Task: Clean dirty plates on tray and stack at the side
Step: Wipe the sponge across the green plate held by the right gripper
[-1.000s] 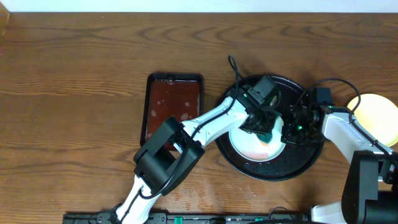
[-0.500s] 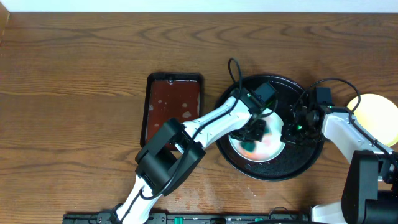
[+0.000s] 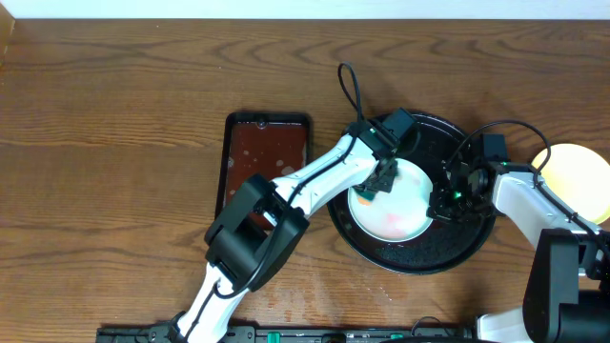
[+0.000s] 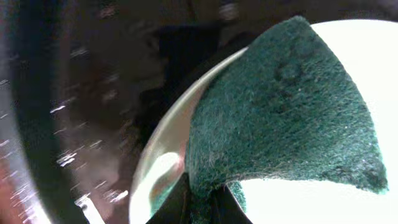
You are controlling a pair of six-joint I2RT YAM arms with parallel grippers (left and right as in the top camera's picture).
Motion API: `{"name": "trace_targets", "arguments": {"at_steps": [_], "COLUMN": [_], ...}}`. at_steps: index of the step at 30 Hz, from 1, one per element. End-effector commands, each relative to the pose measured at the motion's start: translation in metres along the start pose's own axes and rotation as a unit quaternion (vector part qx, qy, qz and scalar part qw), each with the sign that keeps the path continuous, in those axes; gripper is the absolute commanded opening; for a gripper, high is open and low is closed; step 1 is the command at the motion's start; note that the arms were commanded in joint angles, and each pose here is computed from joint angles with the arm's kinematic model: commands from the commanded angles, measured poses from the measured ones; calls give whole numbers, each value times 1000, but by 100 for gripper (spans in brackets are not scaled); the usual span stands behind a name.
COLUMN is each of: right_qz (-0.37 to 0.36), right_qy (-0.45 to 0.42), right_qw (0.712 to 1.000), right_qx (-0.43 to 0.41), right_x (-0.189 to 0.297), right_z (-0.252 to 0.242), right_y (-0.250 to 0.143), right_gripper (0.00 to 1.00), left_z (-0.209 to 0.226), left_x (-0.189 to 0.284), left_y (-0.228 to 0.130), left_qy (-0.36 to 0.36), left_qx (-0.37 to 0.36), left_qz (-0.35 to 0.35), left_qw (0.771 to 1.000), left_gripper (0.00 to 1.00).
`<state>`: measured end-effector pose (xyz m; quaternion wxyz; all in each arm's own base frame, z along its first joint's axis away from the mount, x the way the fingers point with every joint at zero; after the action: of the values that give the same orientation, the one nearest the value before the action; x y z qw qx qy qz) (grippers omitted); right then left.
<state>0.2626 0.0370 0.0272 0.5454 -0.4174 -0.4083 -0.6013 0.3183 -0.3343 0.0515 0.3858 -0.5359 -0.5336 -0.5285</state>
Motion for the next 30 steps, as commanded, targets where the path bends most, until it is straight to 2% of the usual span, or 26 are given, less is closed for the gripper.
{"name": "trace_targets", "arguments": {"at_steps": [1,5,15,20,23,26,30], "right_qz": [24,24,20,21,21,20,21], "right_qy": [-47,-47,-47,-47,-47,-47,-47], "right_qw": [999,999,999,999,999,999,999], "right_qx": [-1,-1,0,0,0,0,0], "right_x": [-12,-12,-12,-12,-12,-12,-12], "right_z": [-16,-16,-16,-16,-16,-16,-16], "right_y": [-11,-11,-10,-10,-10,-10,-10], "right_gripper": [1,1,1,1,1,1,1], "left_z": [-25,-54,-82,-82,-65,-26,23], "left_x": [-25,-34,-28,-28,-33,-37,-24], "left_y": [-13,-38,-52,-55,-49,-34,-17], "left_qy": [-78,-163,-188,-184,-137,-25,98], "left_qx": [-10,-37,-149,-153,-134,-97,-63], "left_qz": [54,122,101,106,96,64,26], "left_qw": [995,978,965,965,977,993,993], "left_gripper": [7,7,8,7,7,7,7]}}
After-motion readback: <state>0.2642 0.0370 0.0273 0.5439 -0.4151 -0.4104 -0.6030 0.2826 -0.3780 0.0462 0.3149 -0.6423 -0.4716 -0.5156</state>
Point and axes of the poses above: each gripper's point midway between its finger pads, its own x axis back along the fingers, its own z axis along the line the jaws close on, y = z × x, the point moved 3 cm from there along x, back along the fingers, and after that the axes turned 8 degrees about x, right-handed, at the moved point
